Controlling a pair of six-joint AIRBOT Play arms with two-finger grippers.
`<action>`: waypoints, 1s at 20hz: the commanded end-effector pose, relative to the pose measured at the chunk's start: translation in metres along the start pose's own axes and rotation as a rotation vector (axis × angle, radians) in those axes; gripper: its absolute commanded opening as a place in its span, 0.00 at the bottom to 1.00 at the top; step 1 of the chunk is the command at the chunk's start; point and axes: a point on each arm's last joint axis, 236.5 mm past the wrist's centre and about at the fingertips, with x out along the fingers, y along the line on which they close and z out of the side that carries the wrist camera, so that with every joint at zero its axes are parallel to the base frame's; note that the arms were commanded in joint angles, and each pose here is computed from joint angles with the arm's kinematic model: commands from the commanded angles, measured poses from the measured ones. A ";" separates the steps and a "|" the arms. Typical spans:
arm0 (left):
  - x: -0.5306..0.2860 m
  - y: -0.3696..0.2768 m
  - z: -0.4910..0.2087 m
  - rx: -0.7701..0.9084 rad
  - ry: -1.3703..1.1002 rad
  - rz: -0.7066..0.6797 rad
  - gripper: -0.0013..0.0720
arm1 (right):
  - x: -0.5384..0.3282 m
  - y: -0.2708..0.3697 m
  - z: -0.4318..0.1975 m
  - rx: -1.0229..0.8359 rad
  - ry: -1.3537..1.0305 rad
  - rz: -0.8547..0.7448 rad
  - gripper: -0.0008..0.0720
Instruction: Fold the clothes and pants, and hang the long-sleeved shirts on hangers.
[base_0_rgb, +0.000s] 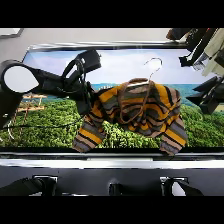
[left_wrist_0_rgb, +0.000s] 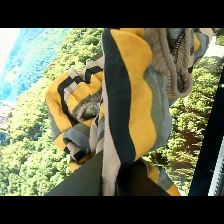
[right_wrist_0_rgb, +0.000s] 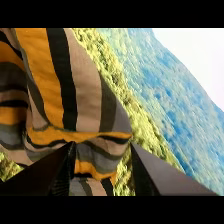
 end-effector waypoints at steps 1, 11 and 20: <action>-0.004 -0.001 0.002 0.007 -0.008 0.006 0.05 | 0.016 -0.001 0.018 -0.036 -0.127 0.085 0.59; -0.004 -0.001 0.002 0.006 -0.010 0.003 0.05 | 0.061 -0.012 0.002 0.043 -0.154 0.211 0.60; -0.004 -0.001 0.002 0.006 -0.010 0.003 0.05 | 0.095 0.017 0.006 -0.025 -0.141 0.358 0.36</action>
